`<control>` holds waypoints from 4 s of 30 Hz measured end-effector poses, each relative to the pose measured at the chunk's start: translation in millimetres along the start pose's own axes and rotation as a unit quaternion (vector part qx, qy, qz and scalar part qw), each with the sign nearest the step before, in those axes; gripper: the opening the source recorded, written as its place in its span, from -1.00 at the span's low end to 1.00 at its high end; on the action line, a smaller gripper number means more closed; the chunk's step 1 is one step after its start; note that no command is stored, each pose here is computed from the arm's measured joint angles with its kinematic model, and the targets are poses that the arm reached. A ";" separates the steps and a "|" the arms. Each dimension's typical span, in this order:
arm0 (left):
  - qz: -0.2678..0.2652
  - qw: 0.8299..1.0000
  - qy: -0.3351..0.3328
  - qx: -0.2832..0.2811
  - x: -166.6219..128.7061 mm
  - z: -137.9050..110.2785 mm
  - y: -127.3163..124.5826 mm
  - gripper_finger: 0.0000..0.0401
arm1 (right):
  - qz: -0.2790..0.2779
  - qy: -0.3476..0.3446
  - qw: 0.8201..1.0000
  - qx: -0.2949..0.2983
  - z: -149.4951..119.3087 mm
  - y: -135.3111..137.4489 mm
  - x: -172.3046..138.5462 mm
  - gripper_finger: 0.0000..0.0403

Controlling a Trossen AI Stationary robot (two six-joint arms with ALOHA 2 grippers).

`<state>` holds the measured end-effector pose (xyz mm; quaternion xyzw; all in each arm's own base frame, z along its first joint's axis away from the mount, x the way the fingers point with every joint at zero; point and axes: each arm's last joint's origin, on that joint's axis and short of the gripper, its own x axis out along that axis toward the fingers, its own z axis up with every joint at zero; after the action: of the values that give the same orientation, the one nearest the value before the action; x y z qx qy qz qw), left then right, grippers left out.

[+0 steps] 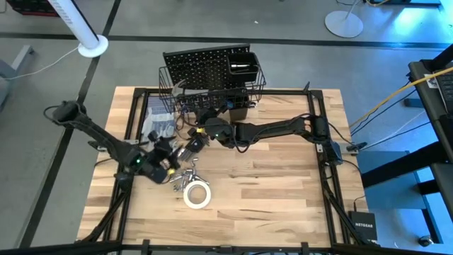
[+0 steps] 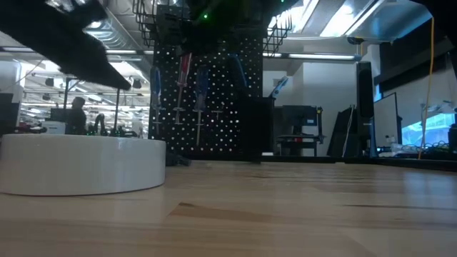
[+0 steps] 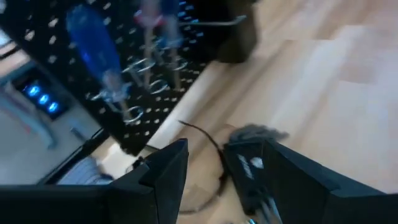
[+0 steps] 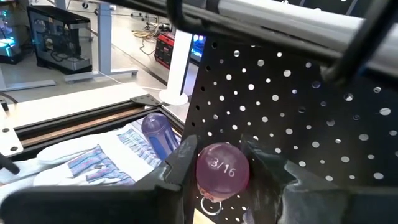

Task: Hang tools onto peg board
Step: Hang the red screwdriver on the pegboard

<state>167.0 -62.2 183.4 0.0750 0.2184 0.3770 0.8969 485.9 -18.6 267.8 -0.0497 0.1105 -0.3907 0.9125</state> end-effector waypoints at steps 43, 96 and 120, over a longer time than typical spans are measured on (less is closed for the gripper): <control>-0.050 0.988 -0.144 0.021 104.8 31.2 73.7 0.11 | 0.023 -0.001 0.999 0.029 0.4 3.8 -2.6 -0.49; -0.066 0.978 -0.197 -0.003 101.6 40.5 85.1 -0.69 | 0.030 0.003 1.000 -0.003 -1.5 11.7 -10.7 -0.11; -0.064 0.986 -0.142 -0.058 109.7 21.8 89.3 -0.67 | 0.025 0.014 1.000 -0.005 -4.9 10.7 -9.4 -0.11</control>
<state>187.3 79.1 192.8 0.0620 0.0710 0.3167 0.9438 485.9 -4.4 262.7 -0.0458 0.1266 -0.3683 0.9199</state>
